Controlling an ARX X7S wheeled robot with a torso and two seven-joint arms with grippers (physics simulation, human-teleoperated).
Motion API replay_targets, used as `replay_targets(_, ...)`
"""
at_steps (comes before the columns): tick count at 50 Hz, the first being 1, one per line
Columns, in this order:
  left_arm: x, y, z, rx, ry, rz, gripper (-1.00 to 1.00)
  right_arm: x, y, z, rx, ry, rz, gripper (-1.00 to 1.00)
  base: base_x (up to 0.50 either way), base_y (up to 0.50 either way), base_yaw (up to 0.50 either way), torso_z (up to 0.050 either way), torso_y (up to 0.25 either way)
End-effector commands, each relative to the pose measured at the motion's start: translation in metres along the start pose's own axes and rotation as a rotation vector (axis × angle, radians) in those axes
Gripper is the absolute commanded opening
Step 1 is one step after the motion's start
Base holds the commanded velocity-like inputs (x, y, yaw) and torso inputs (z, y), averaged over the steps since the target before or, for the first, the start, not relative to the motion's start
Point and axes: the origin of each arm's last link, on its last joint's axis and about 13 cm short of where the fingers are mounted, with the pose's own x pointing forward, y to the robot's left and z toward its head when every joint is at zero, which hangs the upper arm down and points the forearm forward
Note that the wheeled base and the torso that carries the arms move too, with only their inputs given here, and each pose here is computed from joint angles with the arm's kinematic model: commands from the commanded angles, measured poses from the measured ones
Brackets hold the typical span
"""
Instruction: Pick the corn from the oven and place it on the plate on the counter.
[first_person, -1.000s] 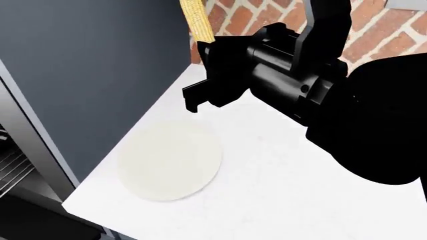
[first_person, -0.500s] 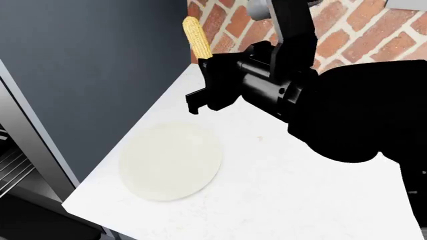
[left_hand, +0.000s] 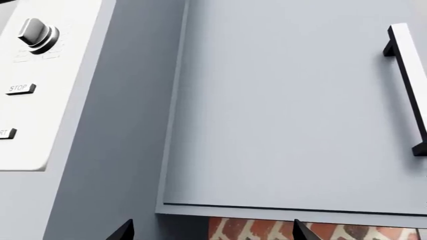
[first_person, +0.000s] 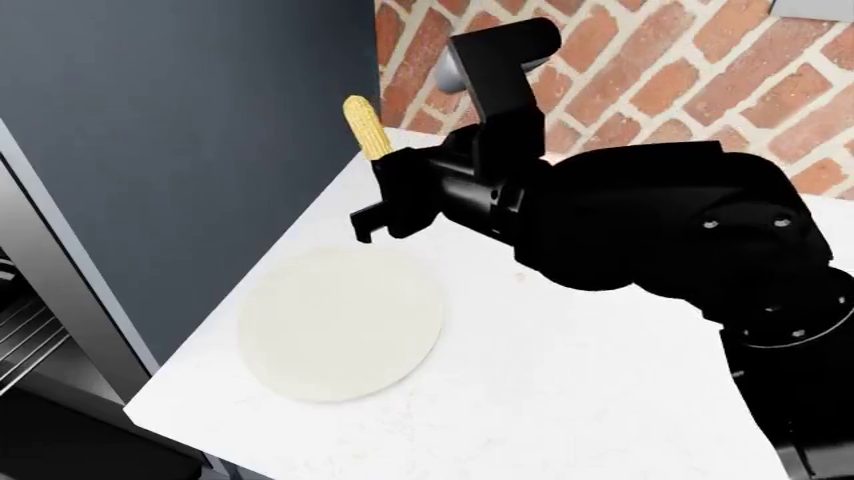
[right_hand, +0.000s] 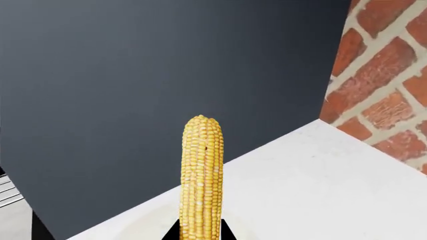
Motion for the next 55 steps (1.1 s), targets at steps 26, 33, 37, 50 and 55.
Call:
replay_targets(26, 0.000, -0.002, 0.000, -0.003, 0.001, -0.003, 1.00, 0.023, 0.003, -0.030, 0.001, 0.100, 0.042, -1.00, 0.00, 0.00, 0.00, 0.001, 0.000)
replay_targets(33, 0.000, -0.002, 0.000, -0.003, 0.002, -0.003, 1.00, 0.023, 0.007, -0.037, -0.004, 0.130, 0.063, -1.00, 0.00, 0.00, 0.00, 0.000, 0.001)
replay_targets(37, -0.001, -0.002, -0.001, -0.005, 0.002, -0.003, 1.00, 0.024, 0.009, -0.039, -0.014, 0.149, 0.074, -1.00, 0.00, 0.00, 0.00, 0.000, 0.000)
replay_targets(50, -0.001, -0.001, -0.001, -0.010, 0.002, -0.002, 1.00, 0.026, 0.011, -0.036, -0.035, 0.183, 0.103, -1.00, 0.00, 0.00, 0.00, 0.000, 0.001)
replay_targets(55, -0.001, -0.001, -0.001, -0.010, 0.002, 0.002, 1.00, 0.027, 0.014, -0.037, -0.041, 0.192, 0.116, -1.00, 0.00, 0.00, 0.00, 0.000, 0.000)
